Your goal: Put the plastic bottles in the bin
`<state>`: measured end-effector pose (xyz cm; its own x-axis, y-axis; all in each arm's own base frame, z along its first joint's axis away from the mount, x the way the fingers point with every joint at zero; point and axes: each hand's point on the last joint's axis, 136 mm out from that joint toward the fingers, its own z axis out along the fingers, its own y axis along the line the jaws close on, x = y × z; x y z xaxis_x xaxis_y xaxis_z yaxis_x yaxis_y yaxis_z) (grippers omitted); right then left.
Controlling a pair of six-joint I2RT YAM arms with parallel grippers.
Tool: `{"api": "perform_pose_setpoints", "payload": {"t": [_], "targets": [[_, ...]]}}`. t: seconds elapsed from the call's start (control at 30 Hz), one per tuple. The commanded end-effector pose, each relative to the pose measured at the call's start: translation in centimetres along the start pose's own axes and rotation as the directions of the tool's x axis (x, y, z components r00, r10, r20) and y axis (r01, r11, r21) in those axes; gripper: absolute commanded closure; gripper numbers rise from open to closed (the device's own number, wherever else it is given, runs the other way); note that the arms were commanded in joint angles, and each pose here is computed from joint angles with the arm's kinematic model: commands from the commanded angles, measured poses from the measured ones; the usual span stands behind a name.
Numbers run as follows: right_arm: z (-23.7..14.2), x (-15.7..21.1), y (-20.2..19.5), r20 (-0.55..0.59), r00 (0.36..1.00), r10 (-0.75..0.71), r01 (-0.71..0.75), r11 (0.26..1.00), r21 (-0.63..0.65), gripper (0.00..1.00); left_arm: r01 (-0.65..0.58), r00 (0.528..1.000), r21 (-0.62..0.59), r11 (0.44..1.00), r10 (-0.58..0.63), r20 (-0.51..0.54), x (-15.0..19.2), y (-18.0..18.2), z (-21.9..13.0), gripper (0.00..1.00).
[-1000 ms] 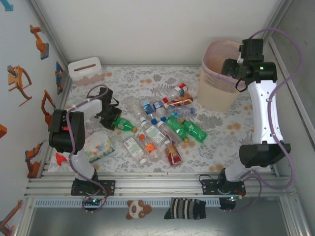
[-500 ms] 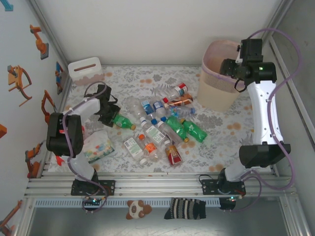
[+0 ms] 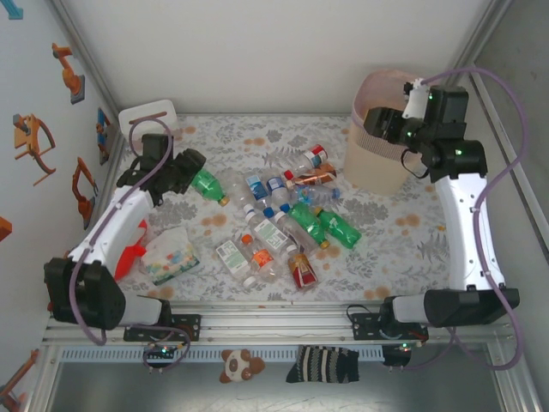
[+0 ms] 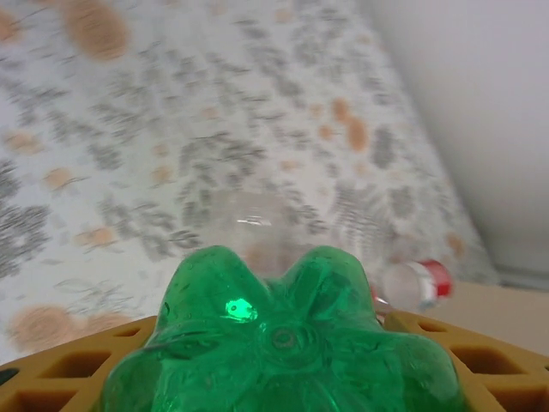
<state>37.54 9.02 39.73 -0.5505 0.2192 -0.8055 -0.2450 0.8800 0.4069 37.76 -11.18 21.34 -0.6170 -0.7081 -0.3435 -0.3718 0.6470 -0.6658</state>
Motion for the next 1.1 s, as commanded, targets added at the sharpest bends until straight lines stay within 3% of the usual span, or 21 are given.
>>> {"api": "perform_pose_setpoints", "payload": {"t": [0.0, 0.23, 0.47, 0.73, 0.93, 1.07], "targets": [[-0.8, -1.2, 4.7, 0.076, 0.997, -0.016, 0.034, 0.970, -0.242, 0.35, -0.172, 0.985, 0.233, 0.957, 0.161, 0.067, -0.3, -4.9, -2.3, 0.50], [-2.8, 1.0, 11.4, 0.143, 0.982, -0.122, 0.182, 0.812, -0.554, 0.36, -0.374, 0.927, 0.522, 0.767, 0.317, 0.199, 1.4, -12.6, -8.3, 0.52], [-4.6, 3.7, 17.3, 0.195, 0.954, -0.229, 0.299, 0.649, -0.699, 0.36, -0.516, 0.828, 0.733, 0.444, 0.479, 0.293, 5.9, -19.0, -14.5, 0.55], [-6.3, 6.4, 21.6, 0.267, 0.906, -0.327, 0.405, 0.494, -0.769, 0.34, -0.523, 0.715, 0.851, 0.049, 0.569, 0.407, 10.7, -22.0, -20.8, 0.56], [-6.6, 8.4, 24.0, 0.284, 0.876, -0.390, 0.442, 0.409, -0.799, 0.30, -0.495, 0.656, 0.859, -0.133, 0.591, 0.470, 13.3, -22.7, -23.7, 0.59], [-6.8, 9.1, 25.1, 0.297, 0.860, -0.415, 0.459, 0.372, -0.807, 0.24, -0.478, 0.624, 0.854, -0.205, 0.605, 0.494, 14.9, -22.8, -24.7, 0.59]]}}
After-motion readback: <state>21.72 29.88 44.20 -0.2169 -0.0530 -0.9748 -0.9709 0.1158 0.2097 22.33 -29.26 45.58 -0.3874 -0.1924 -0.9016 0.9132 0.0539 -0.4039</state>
